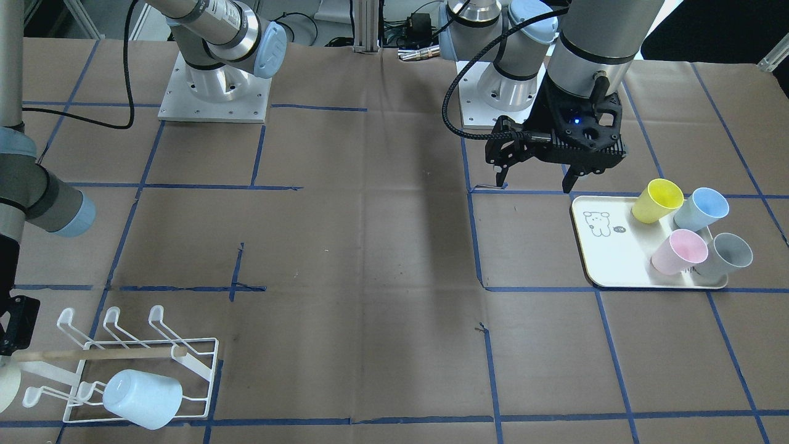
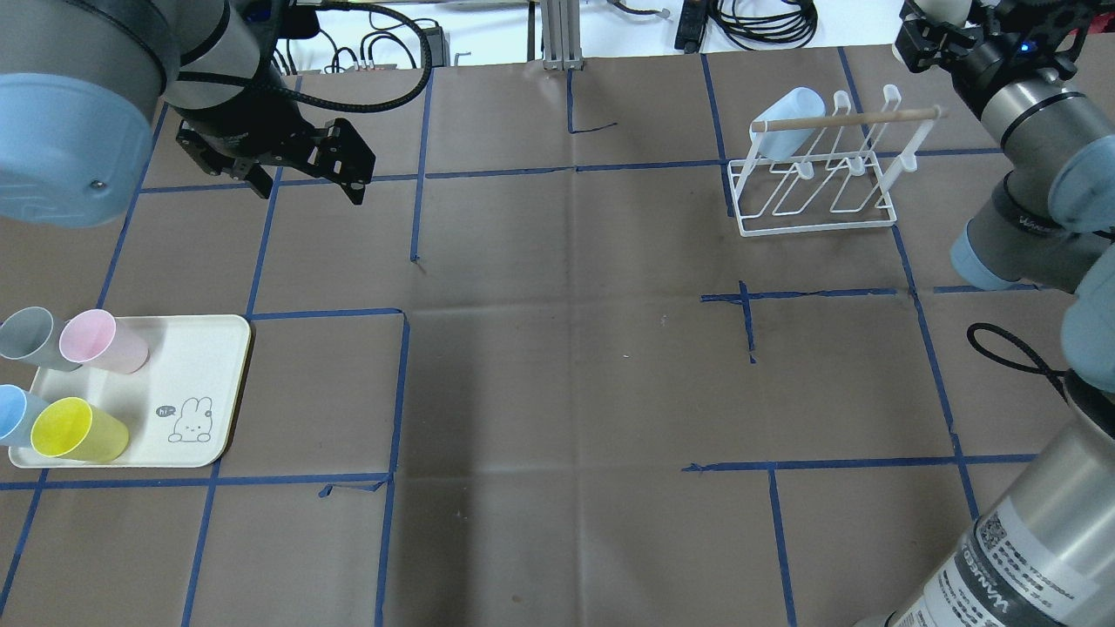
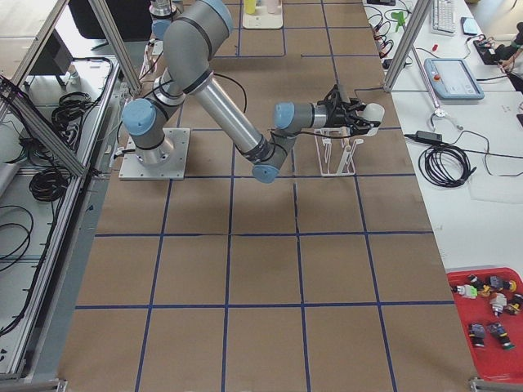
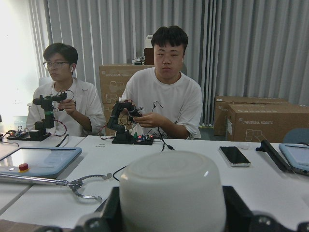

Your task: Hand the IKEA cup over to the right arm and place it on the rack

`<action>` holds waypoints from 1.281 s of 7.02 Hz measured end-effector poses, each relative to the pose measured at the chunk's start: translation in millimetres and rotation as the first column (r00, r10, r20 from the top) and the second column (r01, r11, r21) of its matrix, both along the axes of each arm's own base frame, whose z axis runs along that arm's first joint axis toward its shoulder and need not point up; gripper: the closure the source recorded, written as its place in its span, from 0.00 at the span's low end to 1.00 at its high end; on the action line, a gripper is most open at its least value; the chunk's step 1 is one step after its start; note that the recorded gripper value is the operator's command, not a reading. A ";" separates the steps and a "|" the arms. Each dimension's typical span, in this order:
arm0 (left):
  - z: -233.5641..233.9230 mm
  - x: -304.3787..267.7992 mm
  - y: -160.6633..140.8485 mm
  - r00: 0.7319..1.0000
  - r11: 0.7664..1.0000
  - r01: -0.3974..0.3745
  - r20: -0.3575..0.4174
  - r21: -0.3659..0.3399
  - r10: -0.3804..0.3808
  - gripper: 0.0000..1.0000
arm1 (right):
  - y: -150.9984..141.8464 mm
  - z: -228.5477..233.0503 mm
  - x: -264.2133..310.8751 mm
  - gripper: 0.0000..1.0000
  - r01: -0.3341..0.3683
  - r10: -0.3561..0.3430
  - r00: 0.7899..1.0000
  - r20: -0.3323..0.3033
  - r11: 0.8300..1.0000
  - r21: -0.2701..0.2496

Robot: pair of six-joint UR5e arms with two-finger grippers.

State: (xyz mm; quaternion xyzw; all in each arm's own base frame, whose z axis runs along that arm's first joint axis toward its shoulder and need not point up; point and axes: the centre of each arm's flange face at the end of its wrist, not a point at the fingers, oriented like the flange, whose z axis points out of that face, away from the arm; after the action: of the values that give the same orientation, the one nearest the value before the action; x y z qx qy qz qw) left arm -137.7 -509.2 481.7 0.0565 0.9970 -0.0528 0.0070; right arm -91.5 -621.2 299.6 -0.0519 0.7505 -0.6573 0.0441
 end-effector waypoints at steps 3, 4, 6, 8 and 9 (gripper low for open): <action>6.9 4.1 -11.3 1.000 0.998 -0.027 0.000 0.052 0.027 0.01 | -4.7 -22.8 -3.1 0.73 0.001 -0.001 1.000 0.009 1.000 0.008; 10.5 4.3 -13.6 0.999 0.998 -0.033 0.000 0.052 0.033 0.01 | -5.4 -28.2 -2.9 0.73 0.001 -0.001 1.000 0.012 1.000 0.011; 13.3 4.4 -15.0 0.999 0.998 -0.036 0.000 0.050 0.036 0.01 | -7.1 -41.1 -2.6 0.73 0.000 0.000 1.000 0.019 1.000 0.021; 9.8 4.4 -13.4 0.999 0.998 -0.036 0.000 0.056 0.036 0.01 | -6.7 -52.0 0.5 0.72 -0.005 0.004 1.000 0.022 1.000 0.023; 6.9 4.4 -12.8 0.999 0.998 -0.036 0.000 0.060 0.036 0.01 | -5.5 -56.3 2.6 0.71 -0.007 0.006 1.000 0.025 1.000 0.029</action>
State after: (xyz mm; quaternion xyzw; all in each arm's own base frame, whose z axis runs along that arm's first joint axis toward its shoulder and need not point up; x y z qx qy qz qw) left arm -133.2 -522.0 488.6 0.0386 0.9990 -0.0226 0.0057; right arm -88.9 -626.7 243.3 -0.0456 0.7592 -0.6468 0.0564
